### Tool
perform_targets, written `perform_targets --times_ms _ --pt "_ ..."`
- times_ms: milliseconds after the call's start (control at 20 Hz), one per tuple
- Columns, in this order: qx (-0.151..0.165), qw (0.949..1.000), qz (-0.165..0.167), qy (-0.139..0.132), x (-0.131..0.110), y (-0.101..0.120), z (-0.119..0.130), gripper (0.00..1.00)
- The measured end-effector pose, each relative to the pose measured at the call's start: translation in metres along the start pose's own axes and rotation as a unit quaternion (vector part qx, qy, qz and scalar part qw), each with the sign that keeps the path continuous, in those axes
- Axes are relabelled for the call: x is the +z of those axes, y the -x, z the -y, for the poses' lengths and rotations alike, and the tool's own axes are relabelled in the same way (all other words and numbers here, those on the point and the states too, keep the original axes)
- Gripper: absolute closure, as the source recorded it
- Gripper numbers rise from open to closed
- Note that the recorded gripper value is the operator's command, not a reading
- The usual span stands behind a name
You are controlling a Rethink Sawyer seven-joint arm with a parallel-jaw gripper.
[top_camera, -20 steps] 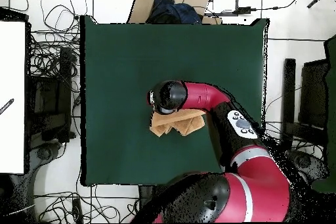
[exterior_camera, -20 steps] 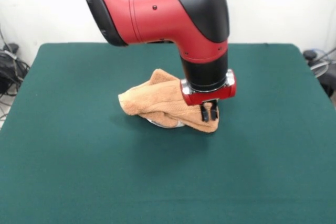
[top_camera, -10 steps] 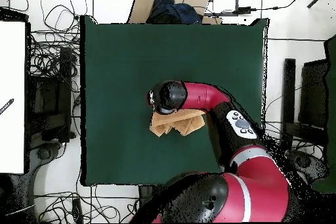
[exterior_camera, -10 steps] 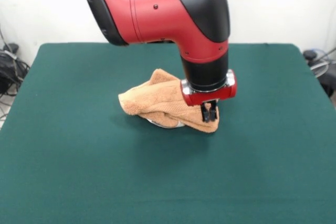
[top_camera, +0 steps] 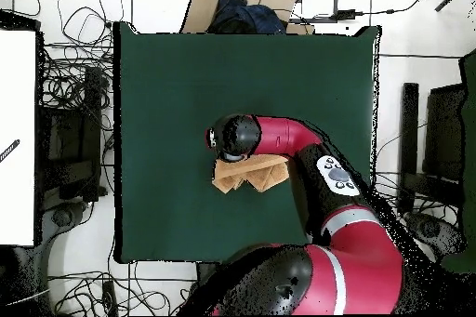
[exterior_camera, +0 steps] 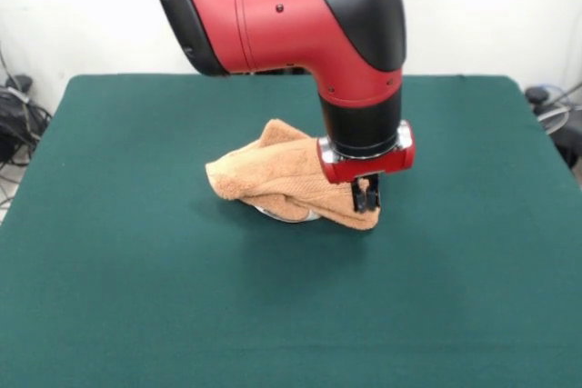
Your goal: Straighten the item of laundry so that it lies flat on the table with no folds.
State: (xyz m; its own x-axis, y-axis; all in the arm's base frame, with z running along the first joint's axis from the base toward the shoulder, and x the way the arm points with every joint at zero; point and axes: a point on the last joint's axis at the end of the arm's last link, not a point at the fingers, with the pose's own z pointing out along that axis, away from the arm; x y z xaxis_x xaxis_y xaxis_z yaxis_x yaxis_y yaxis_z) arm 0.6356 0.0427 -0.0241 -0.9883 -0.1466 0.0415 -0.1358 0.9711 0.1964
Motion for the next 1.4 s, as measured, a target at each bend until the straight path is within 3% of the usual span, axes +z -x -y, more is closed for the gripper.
perform_targets --times_ms 150,200,1400 --pt "0.000 1.0000 0.004 0.000 0.0001 0.0010 -0.0002 1.00" --pt "0.000 1.0000 0.005 -0.001 0.0002 0.0013 -0.0003 0.00" --pt "-0.005 0.9998 0.020 -0.006 0.0060 0.0035 -0.0058 0.00"
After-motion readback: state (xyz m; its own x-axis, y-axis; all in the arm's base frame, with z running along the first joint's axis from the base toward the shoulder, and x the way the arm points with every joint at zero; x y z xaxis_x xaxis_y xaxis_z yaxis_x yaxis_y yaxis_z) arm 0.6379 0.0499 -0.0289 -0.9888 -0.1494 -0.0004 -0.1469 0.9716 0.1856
